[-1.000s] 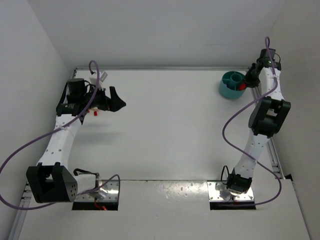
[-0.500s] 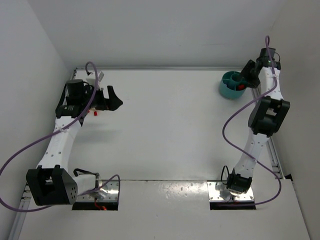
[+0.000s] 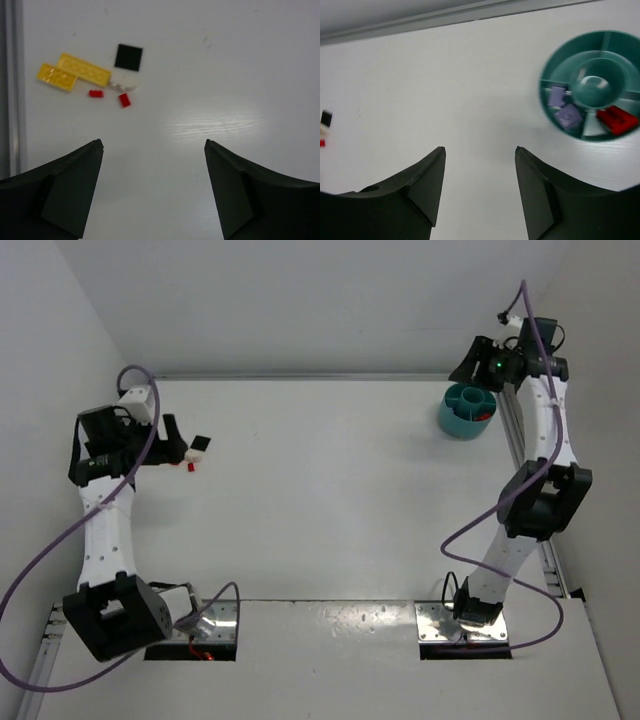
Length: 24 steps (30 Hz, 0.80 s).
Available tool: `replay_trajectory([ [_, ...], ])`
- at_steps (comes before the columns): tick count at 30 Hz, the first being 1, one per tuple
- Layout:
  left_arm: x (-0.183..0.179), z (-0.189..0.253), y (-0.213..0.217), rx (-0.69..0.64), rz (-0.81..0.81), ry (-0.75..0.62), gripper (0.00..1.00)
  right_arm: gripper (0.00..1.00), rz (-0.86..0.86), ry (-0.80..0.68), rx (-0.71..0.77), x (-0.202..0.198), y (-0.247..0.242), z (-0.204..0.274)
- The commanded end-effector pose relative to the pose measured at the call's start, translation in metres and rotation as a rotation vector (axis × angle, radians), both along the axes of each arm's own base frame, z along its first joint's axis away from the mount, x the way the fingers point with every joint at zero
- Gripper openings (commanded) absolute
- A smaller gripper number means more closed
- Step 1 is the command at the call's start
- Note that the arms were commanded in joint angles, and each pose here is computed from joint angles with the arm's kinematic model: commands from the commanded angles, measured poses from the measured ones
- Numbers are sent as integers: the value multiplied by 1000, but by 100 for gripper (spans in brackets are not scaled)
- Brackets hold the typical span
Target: Sort the legos into containers by color
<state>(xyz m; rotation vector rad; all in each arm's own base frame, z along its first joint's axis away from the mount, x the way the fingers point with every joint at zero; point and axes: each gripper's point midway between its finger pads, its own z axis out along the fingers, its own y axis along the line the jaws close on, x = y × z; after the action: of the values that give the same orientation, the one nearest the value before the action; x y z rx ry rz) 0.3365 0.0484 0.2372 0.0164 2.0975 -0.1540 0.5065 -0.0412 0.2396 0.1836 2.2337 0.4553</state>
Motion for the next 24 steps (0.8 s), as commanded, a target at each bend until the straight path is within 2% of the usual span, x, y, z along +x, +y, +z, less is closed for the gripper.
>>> replay_trajectory([
  [1, -18, -46, 52, 17, 87, 187, 85, 59, 200, -30, 3, -9, 48, -9],
  [6, -26, -95, 86, 59, 119, 333, 75, 59, 282, 42, -9, -21, 94, -45],
  [13, -17, -146, 97, 67, 49, 456, 70, 59, 330, 46, -91, -19, 115, -53],
  [17, -4, -168, 100, 62, 81, 481, 67, 59, 334, 57, -116, -16, 119, -61],
  [21, 9, -183, 95, 32, 102, 487, 55, 59, 338, 76, -121, -16, 122, -68],
  [24, 22, -188, 86, 19, 98, 474, 51, 59, 349, 76, -121, -14, 128, -69],
])
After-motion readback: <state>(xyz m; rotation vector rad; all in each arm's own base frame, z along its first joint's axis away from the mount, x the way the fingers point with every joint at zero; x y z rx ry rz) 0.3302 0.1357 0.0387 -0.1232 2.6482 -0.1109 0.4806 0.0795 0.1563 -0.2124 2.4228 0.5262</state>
